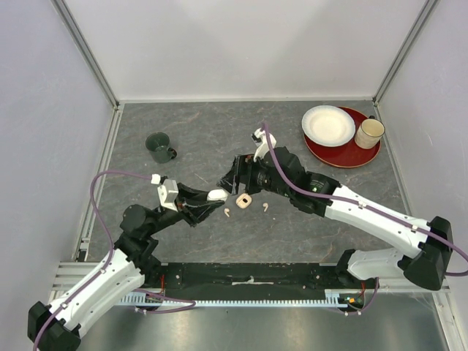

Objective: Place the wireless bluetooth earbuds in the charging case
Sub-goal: Close the charging case, then place the charging case at the center of the board, then pick up the charging case at the center of the board.

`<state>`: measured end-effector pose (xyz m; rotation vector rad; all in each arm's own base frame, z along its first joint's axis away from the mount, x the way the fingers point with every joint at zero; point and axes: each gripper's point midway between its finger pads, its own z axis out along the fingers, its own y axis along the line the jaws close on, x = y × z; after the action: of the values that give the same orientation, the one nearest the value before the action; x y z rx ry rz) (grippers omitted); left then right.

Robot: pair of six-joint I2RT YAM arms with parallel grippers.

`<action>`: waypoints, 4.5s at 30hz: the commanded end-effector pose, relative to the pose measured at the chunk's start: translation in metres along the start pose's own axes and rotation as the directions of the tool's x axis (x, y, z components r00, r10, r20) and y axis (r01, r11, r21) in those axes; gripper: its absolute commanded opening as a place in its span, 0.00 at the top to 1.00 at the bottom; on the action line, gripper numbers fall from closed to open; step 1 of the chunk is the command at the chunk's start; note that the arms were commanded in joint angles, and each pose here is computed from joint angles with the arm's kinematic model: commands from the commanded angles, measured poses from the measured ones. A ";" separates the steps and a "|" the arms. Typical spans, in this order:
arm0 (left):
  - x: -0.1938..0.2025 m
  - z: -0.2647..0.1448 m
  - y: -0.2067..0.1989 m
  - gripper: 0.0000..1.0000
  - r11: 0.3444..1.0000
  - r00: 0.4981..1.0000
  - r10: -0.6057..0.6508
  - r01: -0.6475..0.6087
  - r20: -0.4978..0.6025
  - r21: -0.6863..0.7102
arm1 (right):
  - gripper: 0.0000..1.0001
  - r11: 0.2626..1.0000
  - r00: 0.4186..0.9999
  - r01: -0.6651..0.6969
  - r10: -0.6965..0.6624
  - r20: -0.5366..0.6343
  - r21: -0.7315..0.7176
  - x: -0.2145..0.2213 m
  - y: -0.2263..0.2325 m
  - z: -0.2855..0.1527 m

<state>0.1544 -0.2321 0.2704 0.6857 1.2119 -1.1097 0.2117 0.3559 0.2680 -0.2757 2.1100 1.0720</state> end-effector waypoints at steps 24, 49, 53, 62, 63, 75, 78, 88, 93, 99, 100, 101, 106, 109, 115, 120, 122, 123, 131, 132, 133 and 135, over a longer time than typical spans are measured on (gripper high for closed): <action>0.054 0.127 0.105 0.98 0.634 0.672 -0.736 0.637 -0.087 -0.438 | 0.06 0.889 0.860 -0.248 0.019 0.510 0.385 -0.053 -0.106 -0.147; 0.213 0.173 0.200 0.98 0.211 0.389 -0.909 0.734 0.146 -0.646 | 0.05 0.894 0.896 -0.159 -0.047 0.441 0.419 -0.050 -0.103 -0.167; 0.228 0.166 0.203 0.97 0.129 0.341 -0.919 0.738 0.200 -0.663 | 0.05 0.893 0.899 -0.156 -0.048 0.435 0.421 -0.048 -0.104 -0.167; 0.244 0.155 0.207 0.79 0.039 0.296 -0.919 0.725 0.259 -0.688 | 0.05 0.890 0.906 -0.151 -0.050 0.420 0.431 -0.043 -0.107 -0.164; 0.247 0.153 0.207 0.78 0.030 0.292 -0.921 0.714 0.258 -0.699 | 0.05 0.889 0.906 -0.152 -0.049 0.420 0.431 -0.043 -0.107 -0.164; 0.258 0.132 0.205 0.68 0.018 0.323 -0.923 0.582 0.210 -0.813 | 0.04 0.888 0.911 -0.151 -0.046 0.409 0.435 -0.041 -0.107 -0.159; 0.259 0.130 0.204 0.66 0.022 0.326 -0.925 0.559 0.195 -0.829 | 0.05 0.888 0.911 -0.151 -0.045 0.409 0.434 -0.042 -0.107 -0.160; 0.259 0.115 0.201 0.46 0.051 0.359 -0.922 0.476 0.142 -0.878 | 0.04 0.892 0.914 -0.147 -0.043 0.403 0.428 -0.040 -0.107 -0.159; 0.255 0.110 0.202 0.44 0.059 0.376 -0.917 0.453 0.131 -0.889 | 0.04 0.894 0.916 -0.148 -0.038 0.400 0.423 -0.039 -0.105 -0.158; 0.239 0.107 0.203 0.42 0.114 0.437 -0.894 0.427 0.095 -0.897 | 0.04 0.893 0.916 -0.148 -0.037 0.399 0.424 -0.038 -0.106 -0.156; 0.239 0.102 0.201 0.41 0.114 0.443 -0.892 0.399 0.083 -0.910 | 0.04 0.894 0.917 -0.148 -0.036 0.398 0.423 -0.038 -0.106 -0.155; 0.237 0.100 0.201 0.41 0.128 0.454 -0.889 0.385 0.067 -0.914 | 0.04 0.894 0.917 -0.149 -0.035 0.398 0.422 -0.038 -0.106 -0.155; 0.214 0.093 0.204 0.40 0.169 0.528 -0.848 0.347 0.043 -0.923 | 0.04 0.893 0.921 -0.144 -0.037 0.388 0.426 -0.037 -0.106 -0.149; 0.193 0.091 0.204 0.39 0.210 0.577 -0.816 0.321 0.015 -0.923 | 0.04 0.893 0.924 -0.143 -0.034 0.380 0.426 -0.036 -0.105 -0.144; 0.124 0.068 0.200 0.39 0.296 0.733 -0.680 0.270 -0.003 -0.916 | 0.04 0.883 0.940 -0.150 -0.012 0.340 0.445 -0.026 -0.109 -0.126; 0.094 0.020 0.193 0.32 0.299 0.831 -0.556 0.207 0.006 -0.931 | 0.03 0.869 0.964 -0.165 0.042 0.262 0.466 -0.011 -0.111 -0.094; 0.074 0.014 0.185 0.31 0.340 0.860 -0.510 0.242 0.038 -0.909 | 0.03 0.862 0.973 -0.175 0.078 0.217 0.475 -0.002 -0.112 -0.078; 0.084 0.000 0.182 0.30 0.337 0.861 -0.509 0.222 0.022 -0.915 | 0.03 0.864 0.972 -0.189 0.097 0.213 0.467 -0.002 -0.110 -0.074; 0.064 -0.058 0.158 0.05 0.303 0.883 -0.419 0.358 0.214 -0.883 | 0.03 0.783 0.917 -0.392 0.377 0.132 0.484 0.025 -0.111 -0.016; 0.054 -0.061 0.154 0.05 0.311 0.881 -0.403 0.389 0.250 -0.867 | 0.03 0.761 0.895 -0.436 0.423 0.142 0.480 0.027 -0.111 -0.011; 0.052 -0.065 0.151 0.05 0.320 0.883 -0.396 0.389 0.251 -0.864 | 0.03 0.744 0.884 -0.451 0.448 0.132 0.493 0.032 -0.114 -0.003; 0.047 -0.072 0.146 0.05 0.344 0.894 -0.372 0.384 0.252 -0.857 | 0.03 0.699 0.837 -0.524 0.527 0.144 0.487 0.032 -0.112 0.007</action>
<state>0.2636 -0.1473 0.1642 -0.4450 1.9008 -0.6215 0.2404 0.2660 0.1629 0.4061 2.4245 0.5644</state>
